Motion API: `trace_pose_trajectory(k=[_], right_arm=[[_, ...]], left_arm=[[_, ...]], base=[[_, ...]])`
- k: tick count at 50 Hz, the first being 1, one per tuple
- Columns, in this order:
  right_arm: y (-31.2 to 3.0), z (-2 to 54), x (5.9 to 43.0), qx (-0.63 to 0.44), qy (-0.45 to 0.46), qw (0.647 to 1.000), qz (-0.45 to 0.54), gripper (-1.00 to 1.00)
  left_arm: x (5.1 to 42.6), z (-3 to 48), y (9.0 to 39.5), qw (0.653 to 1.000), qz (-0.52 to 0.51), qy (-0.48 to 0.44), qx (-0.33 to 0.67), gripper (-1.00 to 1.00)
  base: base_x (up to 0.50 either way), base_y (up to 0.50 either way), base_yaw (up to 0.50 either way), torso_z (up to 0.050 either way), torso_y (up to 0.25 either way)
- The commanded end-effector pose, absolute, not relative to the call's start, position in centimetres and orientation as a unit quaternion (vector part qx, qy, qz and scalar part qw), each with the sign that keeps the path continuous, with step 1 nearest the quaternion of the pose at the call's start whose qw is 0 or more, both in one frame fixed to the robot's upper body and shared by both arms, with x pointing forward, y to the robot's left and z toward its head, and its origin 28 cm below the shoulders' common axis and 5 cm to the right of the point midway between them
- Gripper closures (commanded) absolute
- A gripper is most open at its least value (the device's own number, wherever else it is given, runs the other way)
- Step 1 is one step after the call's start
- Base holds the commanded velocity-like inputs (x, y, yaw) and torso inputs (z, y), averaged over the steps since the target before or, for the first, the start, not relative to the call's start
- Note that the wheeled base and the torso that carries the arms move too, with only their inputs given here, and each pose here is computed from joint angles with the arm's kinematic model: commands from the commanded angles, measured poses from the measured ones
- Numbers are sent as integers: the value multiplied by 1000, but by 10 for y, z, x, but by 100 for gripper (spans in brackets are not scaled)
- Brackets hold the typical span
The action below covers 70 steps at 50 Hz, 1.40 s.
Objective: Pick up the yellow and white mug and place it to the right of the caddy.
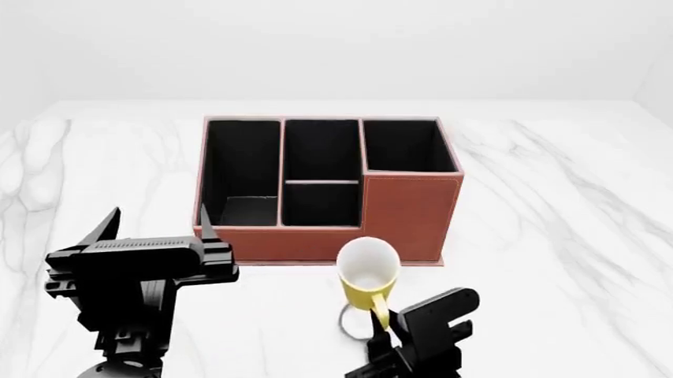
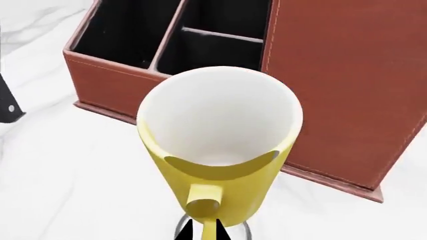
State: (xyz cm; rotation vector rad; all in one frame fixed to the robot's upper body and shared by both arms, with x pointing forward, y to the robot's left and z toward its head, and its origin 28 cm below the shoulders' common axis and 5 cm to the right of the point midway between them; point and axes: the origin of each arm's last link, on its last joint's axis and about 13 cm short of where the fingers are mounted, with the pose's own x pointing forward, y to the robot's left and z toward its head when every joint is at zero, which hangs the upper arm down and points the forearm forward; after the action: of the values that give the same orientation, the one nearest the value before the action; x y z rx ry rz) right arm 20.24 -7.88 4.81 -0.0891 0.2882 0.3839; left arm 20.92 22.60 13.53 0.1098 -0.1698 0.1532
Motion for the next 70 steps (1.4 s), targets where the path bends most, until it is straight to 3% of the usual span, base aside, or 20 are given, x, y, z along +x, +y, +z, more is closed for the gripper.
trace_pose_trajectory(k=[1, 19, 40, 55, 70], right_arm=[[-104, 59, 198, -51, 120, 984, 122, 100], [-138, 63, 197, -56, 114, 992, -1, 100], [-158, 66, 215, -50, 117, 989, -73, 100], [-172, 69, 236, -39, 114, 987, -104, 100], [-181, 61, 281, -28, 123, 987, -96, 100]], left_arm=[[209, 136, 226, 992, 77, -85, 56, -100], [209, 136, 226, 992, 77, -85, 57, -100], [208, 136, 227, 992, 79, -86, 56, -100], [207, 137, 227, 991, 80, -87, 55, -100], [208, 137, 227, 991, 79, -87, 57, -100]], base=[[0, 0, 0, 0, 0], [0, 0, 0, 0, 1], [0, 0, 0, 0, 0], [0, 0, 0, 0, 1], [0, 0, 0, 0, 1]])
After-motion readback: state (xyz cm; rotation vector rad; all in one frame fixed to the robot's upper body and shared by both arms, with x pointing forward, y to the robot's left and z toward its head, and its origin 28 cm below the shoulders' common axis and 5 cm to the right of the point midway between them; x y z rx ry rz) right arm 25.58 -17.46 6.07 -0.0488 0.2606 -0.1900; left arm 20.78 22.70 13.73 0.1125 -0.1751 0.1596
